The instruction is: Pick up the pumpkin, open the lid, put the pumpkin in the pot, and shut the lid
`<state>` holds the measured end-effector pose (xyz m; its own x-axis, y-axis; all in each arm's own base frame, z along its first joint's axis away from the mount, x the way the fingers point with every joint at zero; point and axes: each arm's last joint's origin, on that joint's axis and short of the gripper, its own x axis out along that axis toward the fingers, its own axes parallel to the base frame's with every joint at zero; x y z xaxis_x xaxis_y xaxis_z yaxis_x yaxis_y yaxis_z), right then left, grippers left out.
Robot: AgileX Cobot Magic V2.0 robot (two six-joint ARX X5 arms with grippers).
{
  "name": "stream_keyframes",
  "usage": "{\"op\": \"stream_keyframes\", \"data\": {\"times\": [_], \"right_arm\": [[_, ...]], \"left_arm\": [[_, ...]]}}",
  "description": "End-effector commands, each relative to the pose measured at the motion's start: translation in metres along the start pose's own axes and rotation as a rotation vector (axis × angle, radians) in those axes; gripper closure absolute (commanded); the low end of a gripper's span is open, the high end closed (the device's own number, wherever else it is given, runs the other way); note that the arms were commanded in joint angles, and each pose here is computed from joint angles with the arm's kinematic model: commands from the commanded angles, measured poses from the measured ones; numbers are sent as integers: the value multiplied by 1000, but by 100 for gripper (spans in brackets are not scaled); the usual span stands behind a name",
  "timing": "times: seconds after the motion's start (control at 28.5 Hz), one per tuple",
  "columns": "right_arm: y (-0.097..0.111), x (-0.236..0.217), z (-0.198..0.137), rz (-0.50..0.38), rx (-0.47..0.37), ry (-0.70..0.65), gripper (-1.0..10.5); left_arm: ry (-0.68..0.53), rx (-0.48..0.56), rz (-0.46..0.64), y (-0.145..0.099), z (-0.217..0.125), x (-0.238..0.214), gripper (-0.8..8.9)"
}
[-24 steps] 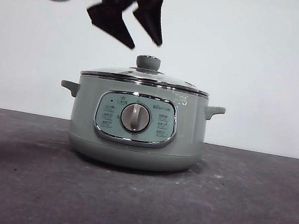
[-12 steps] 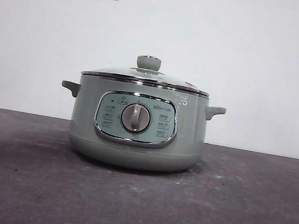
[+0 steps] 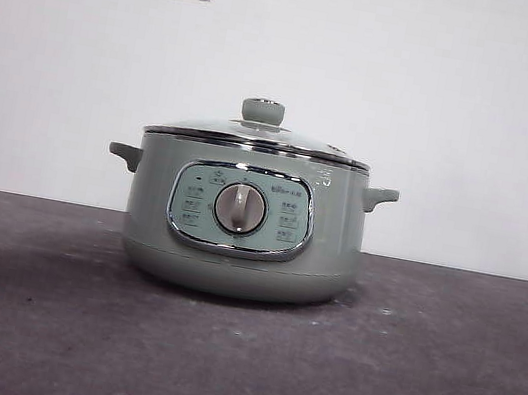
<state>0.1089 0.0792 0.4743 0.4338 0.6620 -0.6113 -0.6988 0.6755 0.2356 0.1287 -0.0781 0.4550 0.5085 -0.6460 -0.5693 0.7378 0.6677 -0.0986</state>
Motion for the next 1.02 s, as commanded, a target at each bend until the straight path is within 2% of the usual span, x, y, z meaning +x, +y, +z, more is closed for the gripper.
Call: {"op": "stream_keyframes", "data": {"times": [0.04,0.14,0.77,0.88,0.95,1.02], "right_arm": [[0,1,-1,-1,-5,18,945],[0,0,-2,-1,33,18,941],[1,-2,-3,-5,30,10,942],[1,-2,-3,-4,30,10,942],[1,-2,-3,-4,30,10,942],[1,-2,-3,-4,30,10,941]], "left_arm": [[4,1,-5,0,0,1,818],[6,0,-4,0,0,2,818],[6,2,-5,0,0,2,818],[13,22,67,3,-2,-1,818],[-53,52,132,7,0,-7,818],[-173,70,196,13,0,-14,817]]}}
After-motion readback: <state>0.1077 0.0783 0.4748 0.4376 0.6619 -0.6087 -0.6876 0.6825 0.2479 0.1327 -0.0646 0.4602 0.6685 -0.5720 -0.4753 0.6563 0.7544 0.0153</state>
